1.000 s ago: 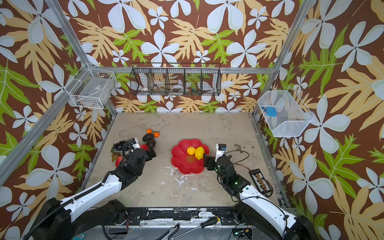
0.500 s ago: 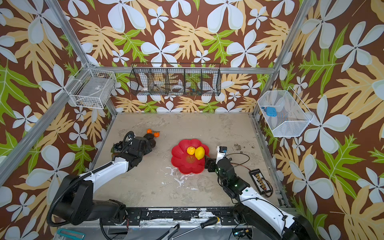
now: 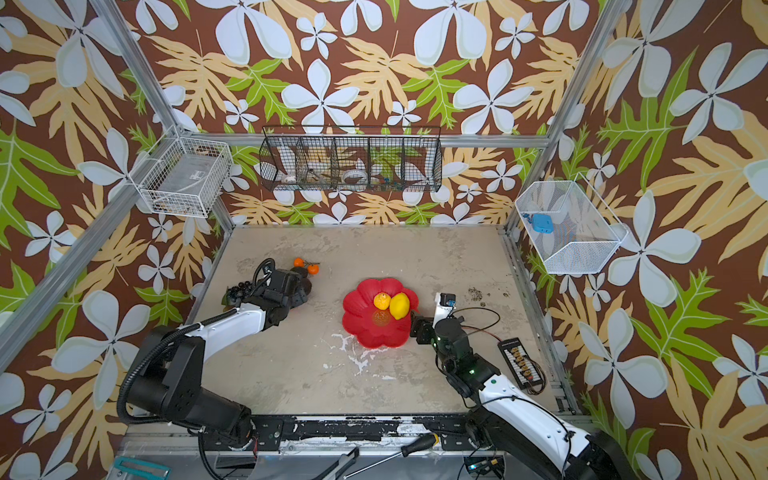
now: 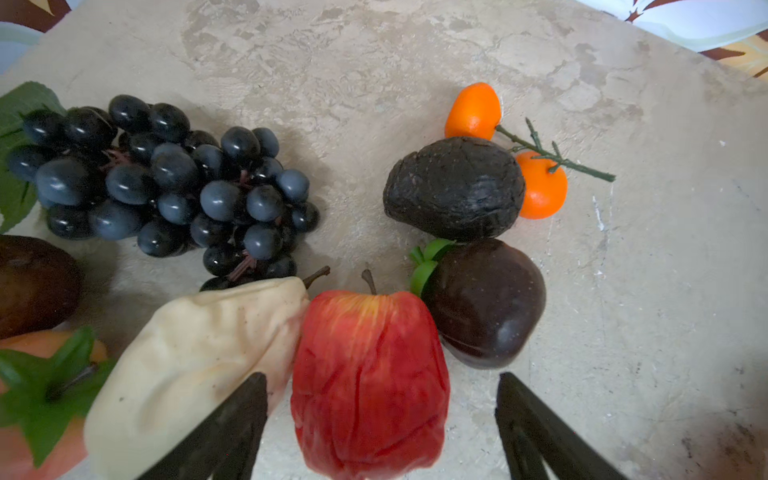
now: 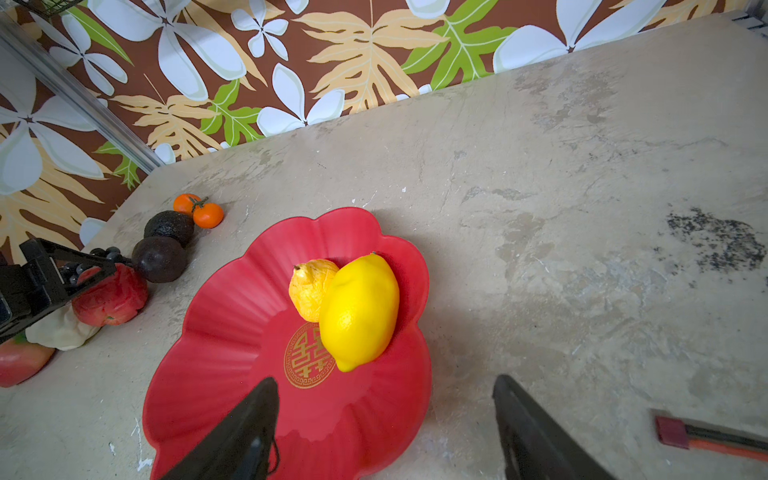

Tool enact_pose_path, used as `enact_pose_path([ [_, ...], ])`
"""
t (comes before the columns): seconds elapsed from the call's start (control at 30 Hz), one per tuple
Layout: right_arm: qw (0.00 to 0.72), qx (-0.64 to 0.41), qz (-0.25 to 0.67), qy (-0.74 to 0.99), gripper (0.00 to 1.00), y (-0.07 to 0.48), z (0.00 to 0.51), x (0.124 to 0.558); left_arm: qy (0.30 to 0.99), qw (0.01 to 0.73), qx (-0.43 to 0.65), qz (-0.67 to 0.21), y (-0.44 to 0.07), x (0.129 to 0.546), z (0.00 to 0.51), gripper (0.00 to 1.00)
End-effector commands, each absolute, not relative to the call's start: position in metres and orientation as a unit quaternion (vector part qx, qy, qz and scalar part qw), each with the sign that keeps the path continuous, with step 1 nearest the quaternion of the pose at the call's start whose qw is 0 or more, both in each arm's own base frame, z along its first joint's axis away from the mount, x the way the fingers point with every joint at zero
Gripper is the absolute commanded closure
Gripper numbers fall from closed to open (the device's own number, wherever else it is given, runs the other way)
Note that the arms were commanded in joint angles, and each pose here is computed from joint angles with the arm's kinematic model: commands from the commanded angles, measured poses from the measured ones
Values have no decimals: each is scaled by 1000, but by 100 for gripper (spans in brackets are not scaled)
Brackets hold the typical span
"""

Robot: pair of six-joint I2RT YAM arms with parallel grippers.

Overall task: Place and organize the fake fruits in the fruit bowl
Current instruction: 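Close the left gripper on the red apple while the right gripper withdraws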

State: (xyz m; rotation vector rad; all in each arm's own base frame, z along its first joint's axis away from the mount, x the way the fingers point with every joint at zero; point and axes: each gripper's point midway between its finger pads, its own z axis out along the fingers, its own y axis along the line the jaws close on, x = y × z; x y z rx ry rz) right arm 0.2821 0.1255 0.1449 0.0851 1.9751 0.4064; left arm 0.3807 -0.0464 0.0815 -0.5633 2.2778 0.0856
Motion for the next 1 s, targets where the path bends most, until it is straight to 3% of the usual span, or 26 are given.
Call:
enact_pose_path([
  [0.0,539,42,168,825,20,123,148,284,898,378,-222,40,-44,381,77,12],
  [0.33,538,43,165,826,20,123,146,284,906,363,-217,39,-45,386,63,18],
  [0.67,536,44,161,827,20,122,145,285,909,354,-215,43,-45,389,52,15],
  [0.97,536,45,162,827,20,123,144,285,906,361,-219,29,-46,386,55,26],
])
